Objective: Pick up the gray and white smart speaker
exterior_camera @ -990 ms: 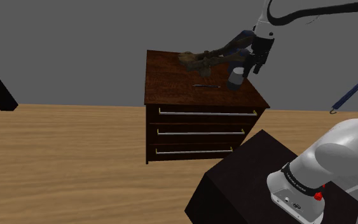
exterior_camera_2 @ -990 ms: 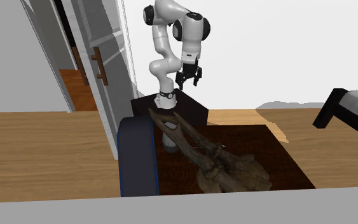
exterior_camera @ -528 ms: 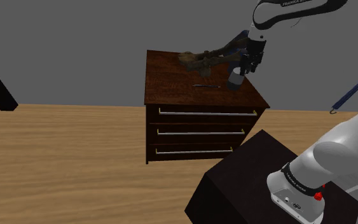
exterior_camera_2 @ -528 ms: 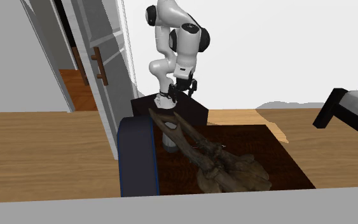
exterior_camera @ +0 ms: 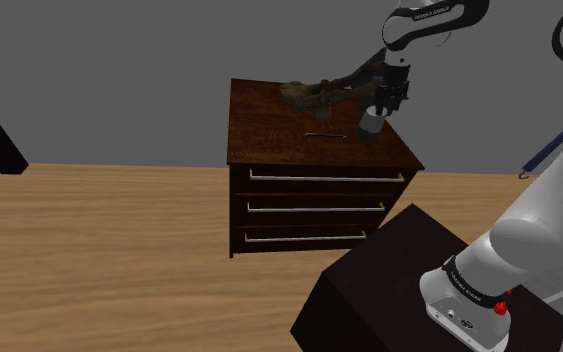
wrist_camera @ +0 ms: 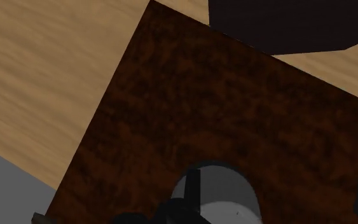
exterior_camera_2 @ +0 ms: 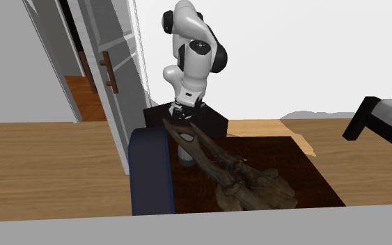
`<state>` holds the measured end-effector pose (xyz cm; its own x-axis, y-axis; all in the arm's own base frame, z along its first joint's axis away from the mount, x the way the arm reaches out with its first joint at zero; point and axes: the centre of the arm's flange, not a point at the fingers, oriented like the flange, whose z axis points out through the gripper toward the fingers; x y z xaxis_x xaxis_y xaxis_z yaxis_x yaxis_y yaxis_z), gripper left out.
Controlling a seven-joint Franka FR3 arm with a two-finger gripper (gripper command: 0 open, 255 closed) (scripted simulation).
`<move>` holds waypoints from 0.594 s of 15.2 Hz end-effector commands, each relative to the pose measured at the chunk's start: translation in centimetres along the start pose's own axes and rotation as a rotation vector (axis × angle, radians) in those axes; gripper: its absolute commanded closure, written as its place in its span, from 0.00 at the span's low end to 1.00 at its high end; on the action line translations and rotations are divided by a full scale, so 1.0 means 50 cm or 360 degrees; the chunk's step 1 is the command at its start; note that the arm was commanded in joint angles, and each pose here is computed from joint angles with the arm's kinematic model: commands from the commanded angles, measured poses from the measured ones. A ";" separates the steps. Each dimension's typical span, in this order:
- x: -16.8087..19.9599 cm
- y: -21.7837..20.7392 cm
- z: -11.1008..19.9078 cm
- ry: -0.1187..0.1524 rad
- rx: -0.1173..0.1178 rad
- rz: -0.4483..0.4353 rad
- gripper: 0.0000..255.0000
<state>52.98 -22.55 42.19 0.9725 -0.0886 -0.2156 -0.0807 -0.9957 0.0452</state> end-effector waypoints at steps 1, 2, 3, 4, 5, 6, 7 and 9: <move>0.035 0.042 0.021 -0.0023 -0.0014 0.0021 0.00; 0.048 0.057 0.027 -0.0032 -0.0018 0.0029 0.00; 0.050 0.057 0.037 -0.0032 -0.0018 0.0029 0.00; 0.052 0.056 0.047 -0.0032 -0.0018 0.0029 0.00; 0.054 0.056 0.057 -0.0032 -0.0018 0.0029 0.00; 0.057 0.055 0.068 -0.0032 -0.0018 0.0029 0.00; 0.059 0.055 0.078 -0.0032 -0.0018 0.0029 0.00; 0.064 0.054 0.099 -0.0032 -0.0018 0.0029 0.00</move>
<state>54.80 -25.68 37.41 0.9662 -0.1074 -0.2345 -0.0958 -0.9936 0.0605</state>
